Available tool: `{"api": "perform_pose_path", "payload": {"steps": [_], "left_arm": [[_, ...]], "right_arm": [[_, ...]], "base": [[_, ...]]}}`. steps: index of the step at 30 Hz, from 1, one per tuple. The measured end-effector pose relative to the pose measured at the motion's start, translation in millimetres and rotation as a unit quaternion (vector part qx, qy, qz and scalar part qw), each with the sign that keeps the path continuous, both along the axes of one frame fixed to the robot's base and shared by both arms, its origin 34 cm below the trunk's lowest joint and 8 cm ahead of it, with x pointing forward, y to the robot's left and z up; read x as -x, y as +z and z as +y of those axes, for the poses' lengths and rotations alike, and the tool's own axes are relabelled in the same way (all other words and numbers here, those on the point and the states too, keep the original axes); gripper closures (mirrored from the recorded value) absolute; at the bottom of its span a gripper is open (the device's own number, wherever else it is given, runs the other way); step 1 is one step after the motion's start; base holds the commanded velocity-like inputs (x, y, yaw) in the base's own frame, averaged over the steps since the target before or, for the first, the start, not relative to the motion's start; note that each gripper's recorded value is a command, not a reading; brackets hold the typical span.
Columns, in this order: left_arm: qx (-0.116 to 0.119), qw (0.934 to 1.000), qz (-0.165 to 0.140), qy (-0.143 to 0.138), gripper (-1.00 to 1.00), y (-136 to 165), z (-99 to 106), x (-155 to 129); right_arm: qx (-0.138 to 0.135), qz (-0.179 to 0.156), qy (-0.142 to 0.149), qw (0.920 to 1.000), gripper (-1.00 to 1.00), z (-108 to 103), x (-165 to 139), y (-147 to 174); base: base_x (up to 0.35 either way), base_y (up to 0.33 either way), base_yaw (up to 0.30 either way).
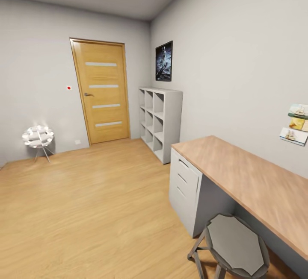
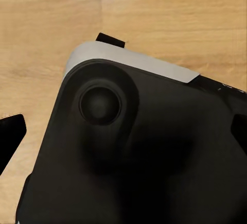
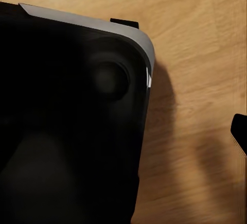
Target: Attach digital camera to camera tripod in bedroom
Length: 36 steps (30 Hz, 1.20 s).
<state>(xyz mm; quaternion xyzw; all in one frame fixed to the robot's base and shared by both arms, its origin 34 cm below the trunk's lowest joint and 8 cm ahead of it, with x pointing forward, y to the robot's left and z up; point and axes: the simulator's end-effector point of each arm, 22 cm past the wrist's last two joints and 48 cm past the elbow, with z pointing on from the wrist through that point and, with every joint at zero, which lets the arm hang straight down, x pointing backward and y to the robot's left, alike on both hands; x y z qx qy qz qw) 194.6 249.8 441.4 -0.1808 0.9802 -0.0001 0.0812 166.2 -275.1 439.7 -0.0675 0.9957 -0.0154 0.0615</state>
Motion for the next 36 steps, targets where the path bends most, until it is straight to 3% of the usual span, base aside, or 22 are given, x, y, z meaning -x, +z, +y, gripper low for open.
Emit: {"api": "perform_pose_path", "payload": {"steps": [16,36], "left_arm": [[0.001,1.0000,0.000,0.000,-1.00,0.0,-1.0,-0.3],[0.001,1.0000,0.000,0.000,-1.00,0.0,-1.1,-0.2]], "right_arm": [[0.000,0.000,0.000,1.0000,-1.00,0.0,0.0,0.0],[-0.001,0.001,0.000,1.0000,-1.00,1.1,0.6,-0.1]], "base": [[0.000,0.000,0.249],[0.000,0.000,0.025]]}}
